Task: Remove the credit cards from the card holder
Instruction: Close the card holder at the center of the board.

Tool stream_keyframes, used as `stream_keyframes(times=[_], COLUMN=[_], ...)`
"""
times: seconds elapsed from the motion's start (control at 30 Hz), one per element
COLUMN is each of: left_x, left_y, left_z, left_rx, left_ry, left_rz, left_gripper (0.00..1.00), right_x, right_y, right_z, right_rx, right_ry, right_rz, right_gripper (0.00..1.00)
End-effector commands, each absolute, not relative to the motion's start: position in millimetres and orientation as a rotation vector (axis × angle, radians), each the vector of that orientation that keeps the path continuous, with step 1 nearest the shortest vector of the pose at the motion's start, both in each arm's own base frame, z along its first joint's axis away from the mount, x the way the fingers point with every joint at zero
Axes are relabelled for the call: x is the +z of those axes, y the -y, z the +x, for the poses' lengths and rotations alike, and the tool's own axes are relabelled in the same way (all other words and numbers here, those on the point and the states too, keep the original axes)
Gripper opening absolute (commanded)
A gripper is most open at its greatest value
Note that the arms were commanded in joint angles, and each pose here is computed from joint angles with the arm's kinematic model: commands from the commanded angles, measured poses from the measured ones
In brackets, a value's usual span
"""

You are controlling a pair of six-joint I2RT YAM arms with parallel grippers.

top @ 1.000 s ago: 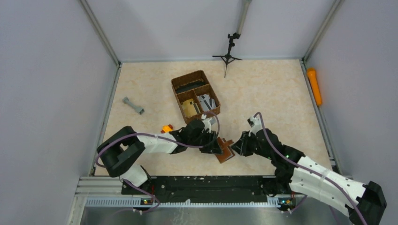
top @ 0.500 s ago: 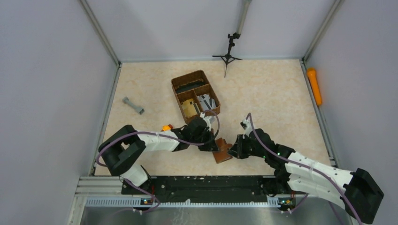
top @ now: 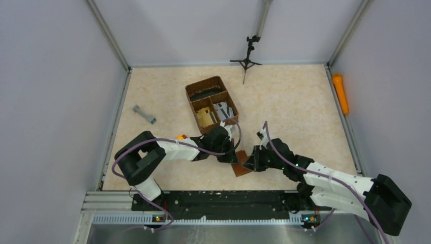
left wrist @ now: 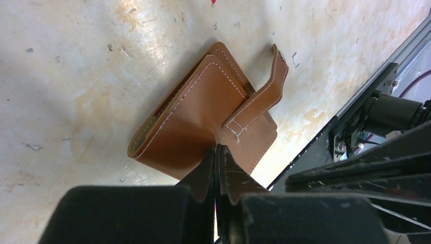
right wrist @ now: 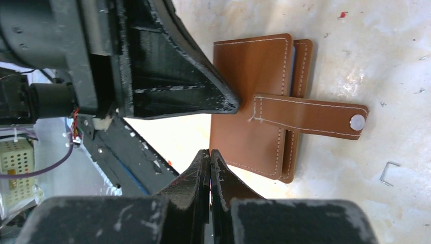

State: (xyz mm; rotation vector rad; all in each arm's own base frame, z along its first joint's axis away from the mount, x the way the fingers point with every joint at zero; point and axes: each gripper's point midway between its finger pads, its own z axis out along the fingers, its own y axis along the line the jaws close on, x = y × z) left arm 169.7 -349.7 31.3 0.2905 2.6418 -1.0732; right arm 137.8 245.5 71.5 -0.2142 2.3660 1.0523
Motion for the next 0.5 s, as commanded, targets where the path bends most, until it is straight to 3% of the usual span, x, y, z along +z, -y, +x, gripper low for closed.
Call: stream_keyframes(times=[0.0,0.27,0.47], left_x=[20,44,61], left_y=[340,338,329], left_z=[172,172,170], left_rx=[-0.977,-0.990,-0.967], left_ry=[-2.665,-2.622,-2.605], left_rz=[0.282,0.314,0.321], left_gripper=[0.00,0.00,0.00], right_x=[66,34,55], right_y=[-247,-224,-233], right_z=[147,153,152], right_rx=[1.023,0.819,0.871], right_ry=[-2.341,-2.414,-2.386], right_rz=[-0.181,-0.156,-0.223], right_gripper=[0.00,0.00,0.00])
